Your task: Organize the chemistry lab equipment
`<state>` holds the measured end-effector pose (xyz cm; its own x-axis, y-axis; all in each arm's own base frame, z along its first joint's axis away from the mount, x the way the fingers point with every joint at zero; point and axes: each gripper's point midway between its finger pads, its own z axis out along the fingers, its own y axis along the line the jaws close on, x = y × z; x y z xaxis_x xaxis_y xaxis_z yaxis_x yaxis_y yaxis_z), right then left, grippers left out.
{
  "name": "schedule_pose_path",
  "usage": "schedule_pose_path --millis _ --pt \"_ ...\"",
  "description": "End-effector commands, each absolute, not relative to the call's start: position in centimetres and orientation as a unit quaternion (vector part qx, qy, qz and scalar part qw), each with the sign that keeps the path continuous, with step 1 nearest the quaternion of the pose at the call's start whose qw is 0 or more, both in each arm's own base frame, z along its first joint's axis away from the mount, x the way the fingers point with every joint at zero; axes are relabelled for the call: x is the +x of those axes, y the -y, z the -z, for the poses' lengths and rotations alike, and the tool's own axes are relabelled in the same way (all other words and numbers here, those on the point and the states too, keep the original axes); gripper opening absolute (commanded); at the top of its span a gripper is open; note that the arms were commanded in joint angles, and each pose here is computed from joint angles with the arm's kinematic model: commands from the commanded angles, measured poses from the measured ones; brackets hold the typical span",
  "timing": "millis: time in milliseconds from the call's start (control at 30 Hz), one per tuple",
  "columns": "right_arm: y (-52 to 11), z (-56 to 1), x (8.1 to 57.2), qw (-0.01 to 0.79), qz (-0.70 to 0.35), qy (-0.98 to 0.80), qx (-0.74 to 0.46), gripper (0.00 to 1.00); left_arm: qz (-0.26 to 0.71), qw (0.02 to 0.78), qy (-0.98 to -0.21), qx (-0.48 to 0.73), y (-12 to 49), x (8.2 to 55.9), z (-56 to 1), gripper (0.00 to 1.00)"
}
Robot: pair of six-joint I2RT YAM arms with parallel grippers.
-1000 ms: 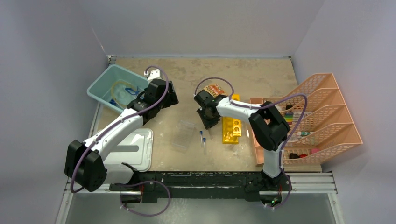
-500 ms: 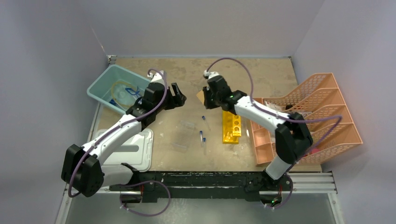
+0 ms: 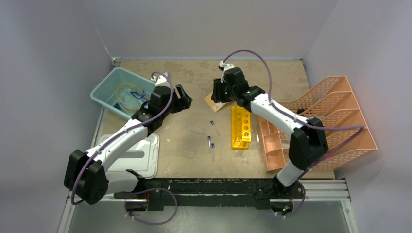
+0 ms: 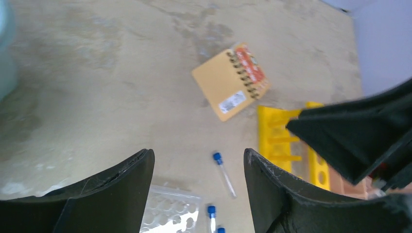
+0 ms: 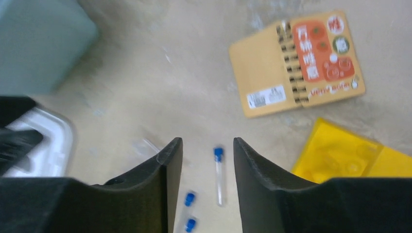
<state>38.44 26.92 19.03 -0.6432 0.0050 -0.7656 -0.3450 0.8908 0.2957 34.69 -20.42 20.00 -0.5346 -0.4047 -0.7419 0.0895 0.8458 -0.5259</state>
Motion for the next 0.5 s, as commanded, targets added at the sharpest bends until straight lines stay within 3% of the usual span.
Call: schedule_pose_path --millis 0,167,467 --pt "-26.1 -13.5 35.5 0.335 -0.129 -0.921 -0.149 0.5 0.191 0.505 -0.825 -0.165 16.8 35.5 -21.1 0.67" --pt "-26.2 -9.2 33.2 0.273 -0.062 -0.944 -0.174 0.51 0.185 0.509 -0.821 -0.181 16.1 35.2 -21.0 0.67" --pt "-27.3 -5.2 33.4 0.23 -0.045 -0.953 -0.194 0.45 0.192 0.503 -0.824 -0.176 16.4 35.1 -20.8 0.67"
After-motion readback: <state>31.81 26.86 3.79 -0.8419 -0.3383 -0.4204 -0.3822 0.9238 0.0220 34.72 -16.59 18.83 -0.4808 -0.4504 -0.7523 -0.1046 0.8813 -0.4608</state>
